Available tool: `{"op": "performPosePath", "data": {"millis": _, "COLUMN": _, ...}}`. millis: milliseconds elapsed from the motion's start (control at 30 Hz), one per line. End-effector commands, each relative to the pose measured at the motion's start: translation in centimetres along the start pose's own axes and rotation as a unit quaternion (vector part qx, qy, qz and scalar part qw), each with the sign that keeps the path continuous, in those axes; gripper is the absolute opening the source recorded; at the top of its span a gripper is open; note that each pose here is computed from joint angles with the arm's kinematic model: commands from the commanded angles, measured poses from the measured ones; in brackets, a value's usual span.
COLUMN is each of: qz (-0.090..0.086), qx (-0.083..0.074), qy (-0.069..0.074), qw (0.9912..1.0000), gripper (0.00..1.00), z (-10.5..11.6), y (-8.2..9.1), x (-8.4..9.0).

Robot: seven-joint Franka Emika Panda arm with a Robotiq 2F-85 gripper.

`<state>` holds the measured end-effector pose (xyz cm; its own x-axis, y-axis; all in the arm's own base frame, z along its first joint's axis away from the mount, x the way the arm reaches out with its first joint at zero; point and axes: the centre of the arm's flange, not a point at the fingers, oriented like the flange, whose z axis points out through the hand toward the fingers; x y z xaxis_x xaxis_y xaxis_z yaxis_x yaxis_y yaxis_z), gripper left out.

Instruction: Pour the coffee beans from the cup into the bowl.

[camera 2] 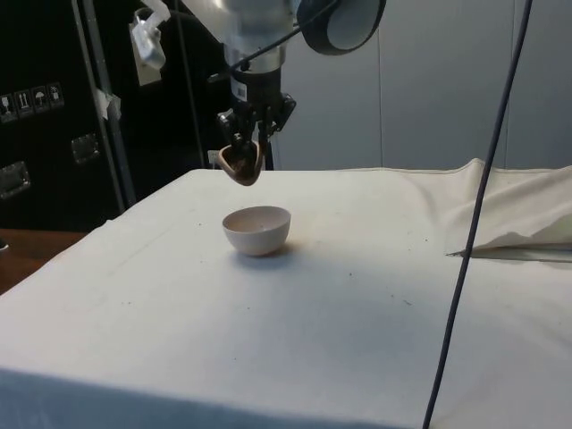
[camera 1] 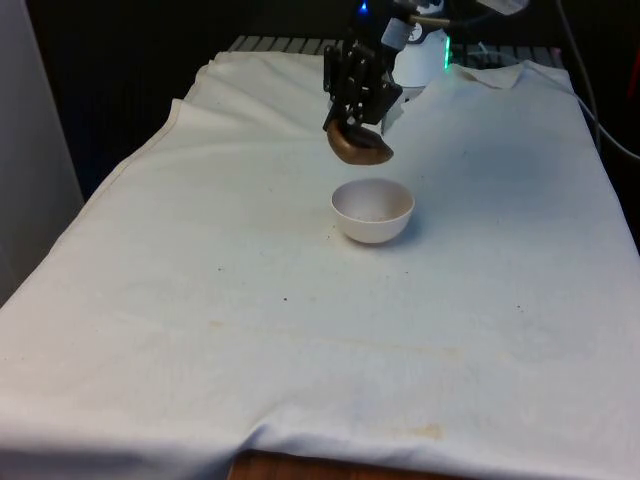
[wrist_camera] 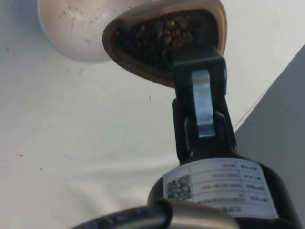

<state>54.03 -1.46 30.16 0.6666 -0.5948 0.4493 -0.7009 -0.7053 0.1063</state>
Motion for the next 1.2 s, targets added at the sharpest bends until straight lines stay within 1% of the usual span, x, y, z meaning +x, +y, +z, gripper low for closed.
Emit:
{"op": "performPosePath", "data": {"millis": 0, "qz": 0.000, "qx": 0.000, "qy": 0.002, "qw": 1.00000, "gripper": 0.06, "z": 0.0, "y": -0.1, "x": -0.2}}
{"op": "performPosePath", "data": {"millis": 33, "qz": 0.005, "qx": 0.006, "qy": 0.016, "qw": 0.99984, "gripper": 0.06, "z": -0.6, "y": -0.1, "x": -0.1}}
{"op": "performPosePath", "data": {"millis": 267, "qz": 0.007, "qx": 0.007, "qy": 0.035, "qw": 0.99934, "gripper": 0.06, "z": -1.2, "y": -0.7, "x": -1.2}}
{"op": "performPosePath", "data": {"millis": 300, "qz": 0.003, "qx": 0.002, "qy": 0.025, "qw": 0.99969, "gripper": 0.06, "z": -0.7, "y": -0.7, "x": -1.4}}
{"op": "performPosePath", "data": {"millis": 333, "qz": 0.008, "qx": 0.007, "qy": 0.037, "qw": 0.99925, "gripper": 0.06, "z": -1.2, "y": -0.7, "x": -1.4}}
{"op": "performPosePath", "data": {"millis": 367, "qz": 0.007, "qx": 0.008, "qy": 0.042, "qw": 0.99906, "gripper": 0.06, "z": -1.4, "y": -0.9, "x": -1.7}}
{"op": "performPosePath", "data": {"millis": 433, "qz": 0.007, "qx": 0.007, "qy": 0.044, "qw": 0.99898, "gripper": 0.06, "z": -1.4, "y": -0.9, "x": -1.8}}
{"op": "performPosePath", "data": {"millis": 467, "qz": 0.008, "qx": 0.008, "qy": 0.050, "qw": 0.99870, "gripper": 0.06, "z": -1.6, "y": -1.1, "x": -2.2}}
{"op": "performPosePath", "data": {"millis": 600, "qz": 0.009, "qx": 0.010, "qy": 0.061, "qw": 0.99808, "gripper": 0.06, "z": -1.9, "y": -1.4, "x": -2.7}}
{"op": "performPosePath", "data": {"millis": 633, "qz": 0.005, "qx": 0.006, "qy": 0.049, "qw": 0.99878, "gripper": 0.06, "z": -1.3, "y": -1.4, "x": -2.8}}
{"op": "performPosePath", "data": {"millis": 667, "qz": 0.010, "qx": 0.010, "qy": 0.063, "qw": 0.99790, "gripper": 0.06, "z": -1.9, "y": -1.4, "x": -2.8}}
{"op": "performPosePath", "data": {"millis": 700, "qz": 0.010, "qx": 0.011, "qy": 0.068, "qw": 0.99755, "gripper": 0.06, "z": -2.0, "y": -1.6, "x": -3.2}}
{"op": "performPosePath", "data": {"millis": 833, "qz": 0.011, "qx": 0.012, "qy": 0.078, "qw": 0.99680, "gripper": 0.06, "z": -2.0, "y": -1.9, "x": -3.9}}
{"op": "performPosePath", "data": {"millis": 867, "qz": 0.013, "qx": 0.012, "qy": 0.084, "qw": 0.99634, "gripper": 0.06, "z": -2.0, "y": -1.9, "x": -4.2}}
{"op": "performPosePath", "data": {"millis": 900, "qz": 0.009, "qx": 0.008, "qy": 0.074, "qw": 0.99719, "gripper": 0.06, "z": -1.6, "y": -1.9, "x": -4.3}}
{"op": "performPosePath", "data": {"millis": 933, "qz": 0.013, "qx": 0.011, "qy": 0.087, "qw": 0.99608, "gripper": 0.06, "z": -2.0, "y": -1.9, "x": -4.3}}
{"op": "performPosePath", "data": {"millis": 967, "qz": 0.013, "qx": 0.011, "qy": 0.087, "qw": 0.99608, "gripper": 0.06, "z": -2.0, "y": -1.9, "x": -4.3}}
{"op": "performPosePath", "data": {"millis": 1000, "qz": 0.014, "qx": 0.010, "qy": 0.093, "qw": 0.99553, "gripper": 0.06, "z": -1.9, "y": -1.9, "x": -4.5}}
{"op": "performPosePath", "data": {"millis": 1167, "qz": 0.017, "qx": 0.006, "qy": 0.110, "qw": 0.99380, "gripper": 0.06, "z": -1.9, "y": -1.8, "x": -4.9}}
